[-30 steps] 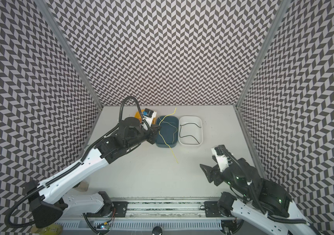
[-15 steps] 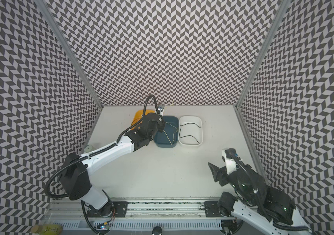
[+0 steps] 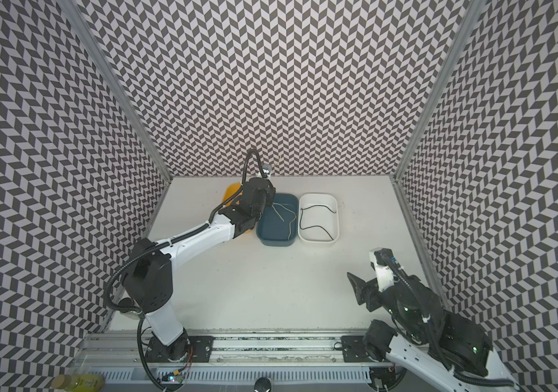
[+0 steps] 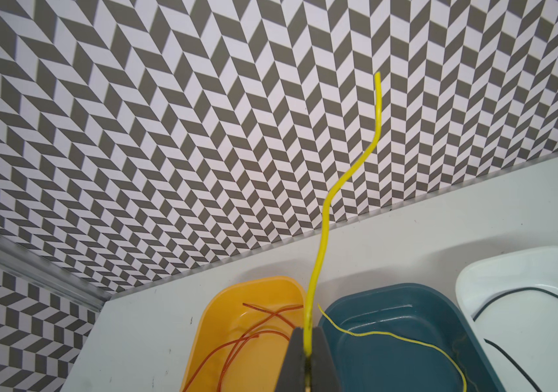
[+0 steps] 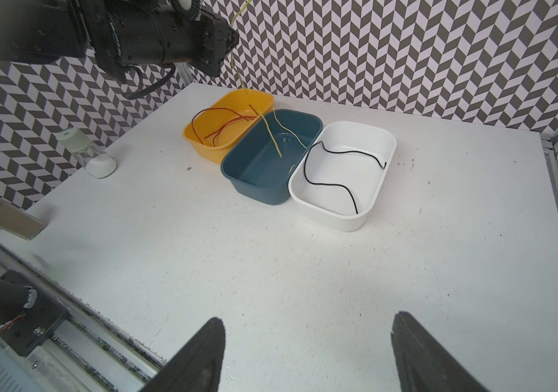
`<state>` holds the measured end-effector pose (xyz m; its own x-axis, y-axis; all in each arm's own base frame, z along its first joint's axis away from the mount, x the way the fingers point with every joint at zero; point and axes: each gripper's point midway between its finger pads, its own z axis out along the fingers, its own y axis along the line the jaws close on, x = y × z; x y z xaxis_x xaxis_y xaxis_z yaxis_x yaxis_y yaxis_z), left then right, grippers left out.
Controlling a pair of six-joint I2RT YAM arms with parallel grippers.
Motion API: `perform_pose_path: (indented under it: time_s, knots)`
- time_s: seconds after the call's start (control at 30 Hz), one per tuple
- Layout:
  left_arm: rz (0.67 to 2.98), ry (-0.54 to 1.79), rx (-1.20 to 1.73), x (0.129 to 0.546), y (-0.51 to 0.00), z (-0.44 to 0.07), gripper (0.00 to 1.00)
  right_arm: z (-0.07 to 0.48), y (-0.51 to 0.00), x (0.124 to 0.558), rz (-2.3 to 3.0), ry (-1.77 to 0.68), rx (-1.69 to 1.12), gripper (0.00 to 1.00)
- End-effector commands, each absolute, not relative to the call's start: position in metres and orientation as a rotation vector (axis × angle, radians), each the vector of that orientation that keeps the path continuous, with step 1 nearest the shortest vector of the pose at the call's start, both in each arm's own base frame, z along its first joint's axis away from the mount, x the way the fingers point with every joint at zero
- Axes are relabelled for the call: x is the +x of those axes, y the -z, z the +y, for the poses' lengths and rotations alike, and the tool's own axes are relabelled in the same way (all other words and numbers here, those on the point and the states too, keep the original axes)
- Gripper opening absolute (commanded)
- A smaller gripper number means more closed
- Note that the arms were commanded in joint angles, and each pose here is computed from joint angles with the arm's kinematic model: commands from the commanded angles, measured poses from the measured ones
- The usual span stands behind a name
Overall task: Untangle the cables
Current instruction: 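Carry the yellow wire with the left gripper over the teal tray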
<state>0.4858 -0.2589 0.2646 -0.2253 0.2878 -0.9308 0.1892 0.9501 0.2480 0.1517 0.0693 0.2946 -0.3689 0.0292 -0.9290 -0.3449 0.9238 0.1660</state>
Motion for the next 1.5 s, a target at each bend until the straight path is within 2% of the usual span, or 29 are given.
perform_pose_path:
  time_s: [0.0, 0.3, 0.67, 1.47]
  knots:
    - [1.867, -0.122, 0.348, 0.485, -0.232, -0.262, 0.00, 0.075, -0.298, 0.154, 1.889, -0.421, -0.244, 0.77]
    - [1.983, -0.136, 0.354, 0.479, -0.172, -0.259, 0.00, 0.077, -0.298, 0.157, 1.890, -0.421, -0.248, 0.77]
    - [2.082, -0.093, 0.370, 0.464, -0.124, -0.272, 0.00, 0.077, -0.298, 0.158, 1.886, -0.418, -0.244, 0.76]
    - [2.163, -0.105, 0.395, 0.459, -0.079, -0.267, 0.00, 0.077, -0.298, 0.160, 1.885, -0.412, -0.236, 0.76]
